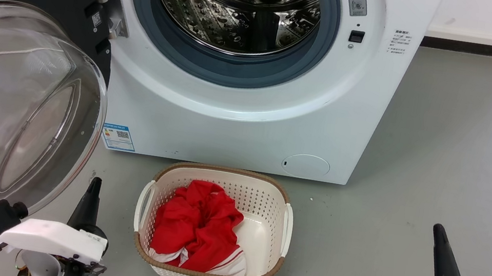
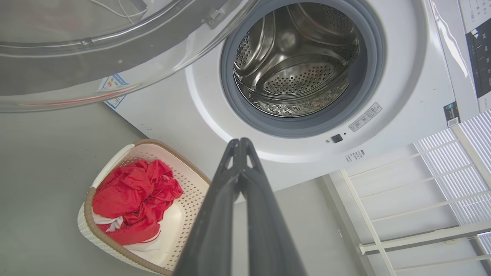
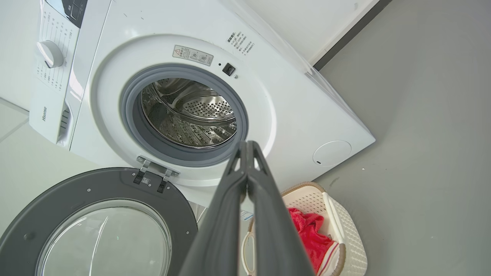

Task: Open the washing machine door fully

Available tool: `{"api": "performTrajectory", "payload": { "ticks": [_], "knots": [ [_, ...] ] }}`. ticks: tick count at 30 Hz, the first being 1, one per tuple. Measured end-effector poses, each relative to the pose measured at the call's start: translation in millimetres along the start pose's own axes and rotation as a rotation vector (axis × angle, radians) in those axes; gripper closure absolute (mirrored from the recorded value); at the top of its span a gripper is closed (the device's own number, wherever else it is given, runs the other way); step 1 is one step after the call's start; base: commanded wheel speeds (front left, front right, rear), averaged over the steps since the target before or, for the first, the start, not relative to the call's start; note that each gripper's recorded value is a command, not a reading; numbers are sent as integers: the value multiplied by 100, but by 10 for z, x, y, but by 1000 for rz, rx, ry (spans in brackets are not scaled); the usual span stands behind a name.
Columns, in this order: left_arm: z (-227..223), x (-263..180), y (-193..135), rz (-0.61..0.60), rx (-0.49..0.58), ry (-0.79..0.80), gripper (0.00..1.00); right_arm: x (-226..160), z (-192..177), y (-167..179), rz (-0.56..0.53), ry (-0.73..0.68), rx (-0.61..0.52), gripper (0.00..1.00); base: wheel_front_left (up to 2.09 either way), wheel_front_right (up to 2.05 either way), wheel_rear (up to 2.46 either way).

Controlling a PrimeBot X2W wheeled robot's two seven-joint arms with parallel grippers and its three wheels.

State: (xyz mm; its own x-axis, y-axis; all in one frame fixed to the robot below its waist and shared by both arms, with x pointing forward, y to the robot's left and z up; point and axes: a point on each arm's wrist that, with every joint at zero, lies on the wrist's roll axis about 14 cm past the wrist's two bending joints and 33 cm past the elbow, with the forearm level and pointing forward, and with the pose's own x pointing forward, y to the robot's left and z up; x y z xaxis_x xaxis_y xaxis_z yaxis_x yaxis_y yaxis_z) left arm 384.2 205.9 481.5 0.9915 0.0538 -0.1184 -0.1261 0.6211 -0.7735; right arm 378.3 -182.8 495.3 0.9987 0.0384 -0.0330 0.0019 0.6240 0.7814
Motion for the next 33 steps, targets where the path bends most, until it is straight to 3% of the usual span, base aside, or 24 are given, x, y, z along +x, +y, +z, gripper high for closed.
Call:
{"api": "performTrajectory", "payload": {
  "ticks": [33],
  "knots": [
    [21, 6, -72, -38, -353, 17, 100, 47, 78, -43, -12, -16, 350, 100, 0, 0, 0]
  ]
}}
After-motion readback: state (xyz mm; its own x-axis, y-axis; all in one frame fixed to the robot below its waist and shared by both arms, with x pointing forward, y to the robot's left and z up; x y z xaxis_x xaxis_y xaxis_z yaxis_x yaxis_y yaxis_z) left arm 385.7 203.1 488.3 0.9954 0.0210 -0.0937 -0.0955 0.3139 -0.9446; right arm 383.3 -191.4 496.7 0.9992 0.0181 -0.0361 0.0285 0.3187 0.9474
